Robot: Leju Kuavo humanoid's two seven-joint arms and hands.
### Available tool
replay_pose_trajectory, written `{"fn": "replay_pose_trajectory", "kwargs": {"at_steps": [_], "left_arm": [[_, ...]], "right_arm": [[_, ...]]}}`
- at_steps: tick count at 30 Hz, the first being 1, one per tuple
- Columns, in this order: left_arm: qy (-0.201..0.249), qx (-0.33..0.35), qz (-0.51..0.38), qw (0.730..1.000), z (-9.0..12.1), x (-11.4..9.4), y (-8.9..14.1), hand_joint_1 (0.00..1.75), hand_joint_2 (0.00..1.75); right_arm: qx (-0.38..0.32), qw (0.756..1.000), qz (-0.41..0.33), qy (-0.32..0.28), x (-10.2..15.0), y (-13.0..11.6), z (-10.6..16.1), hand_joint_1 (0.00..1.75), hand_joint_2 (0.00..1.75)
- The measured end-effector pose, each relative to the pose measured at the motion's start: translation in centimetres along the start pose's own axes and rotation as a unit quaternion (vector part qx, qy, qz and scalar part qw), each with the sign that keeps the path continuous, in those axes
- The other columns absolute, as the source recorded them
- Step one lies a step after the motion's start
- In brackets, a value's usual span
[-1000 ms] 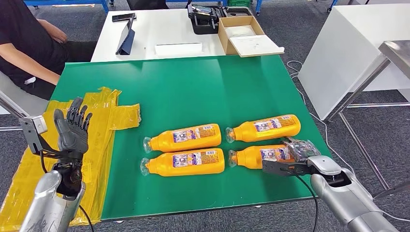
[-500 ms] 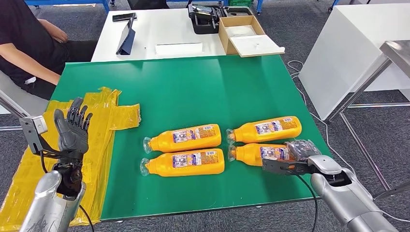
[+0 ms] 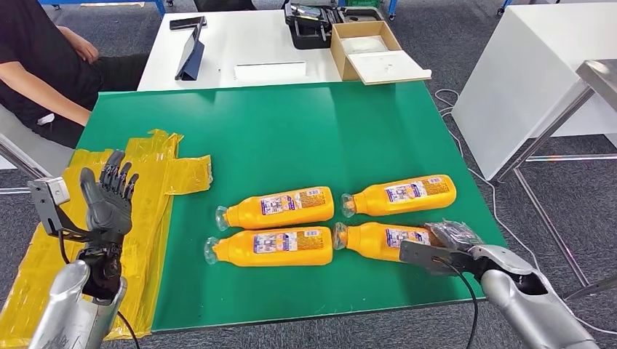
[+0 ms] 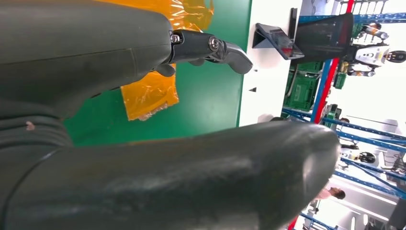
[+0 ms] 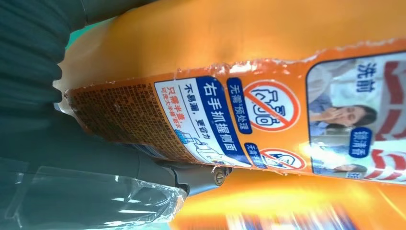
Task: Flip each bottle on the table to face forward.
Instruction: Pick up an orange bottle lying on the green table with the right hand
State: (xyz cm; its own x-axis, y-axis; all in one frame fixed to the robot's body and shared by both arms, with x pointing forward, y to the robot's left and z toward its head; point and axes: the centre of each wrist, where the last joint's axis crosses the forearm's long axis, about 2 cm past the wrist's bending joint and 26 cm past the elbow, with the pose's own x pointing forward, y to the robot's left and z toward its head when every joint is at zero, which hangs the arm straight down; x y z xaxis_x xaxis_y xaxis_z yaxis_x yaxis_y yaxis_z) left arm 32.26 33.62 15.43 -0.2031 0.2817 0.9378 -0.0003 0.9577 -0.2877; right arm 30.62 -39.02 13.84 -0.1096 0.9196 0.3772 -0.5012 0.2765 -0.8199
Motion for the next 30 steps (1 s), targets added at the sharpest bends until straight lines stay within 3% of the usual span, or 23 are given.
{"fn": "replay_pose_trajectory", "kwargs": {"at_steps": [5,9,13,18,25,30], "left_arm": [[-0.004,0.014,0.006,1.000,1.2,0.1,0.9,0.00,0.00],[-0.008,0.029,0.009,1.000,2.1,0.2,1.5,0.00,1.75],[-0.013,0.032,0.008,0.999,2.5,0.5,1.5,0.00,1.75],[-0.022,0.032,0.008,0.999,2.6,0.9,1.2,0.00,1.75],[-0.029,0.021,0.027,0.999,2.0,1.3,0.2,0.00,1.75],[-0.038,-0.018,0.066,0.997,0.6,1.9,-2.5,0.00,1.75]], "right_arm": [[-0.088,0.992,-0.009,-0.087,1.7,-6.9,3.9,1.75,1.75],[-0.163,0.978,-0.001,-0.132,2.3,-10.2,6.1,1.75,1.75],[-0.215,0.965,-0.009,-0.150,2.8,-11.2,7.0,1.75,1.75],[-0.228,0.958,-0.041,-0.171,3.8,-11.7,6.5,1.75,1.75],[-0.243,0.945,-0.101,-0.195,6.3,-13.7,3.9,1.75,1.75],[-0.280,0.920,-0.174,-0.214,9.6,-13.9,0.6,1.75,1.75]]}}
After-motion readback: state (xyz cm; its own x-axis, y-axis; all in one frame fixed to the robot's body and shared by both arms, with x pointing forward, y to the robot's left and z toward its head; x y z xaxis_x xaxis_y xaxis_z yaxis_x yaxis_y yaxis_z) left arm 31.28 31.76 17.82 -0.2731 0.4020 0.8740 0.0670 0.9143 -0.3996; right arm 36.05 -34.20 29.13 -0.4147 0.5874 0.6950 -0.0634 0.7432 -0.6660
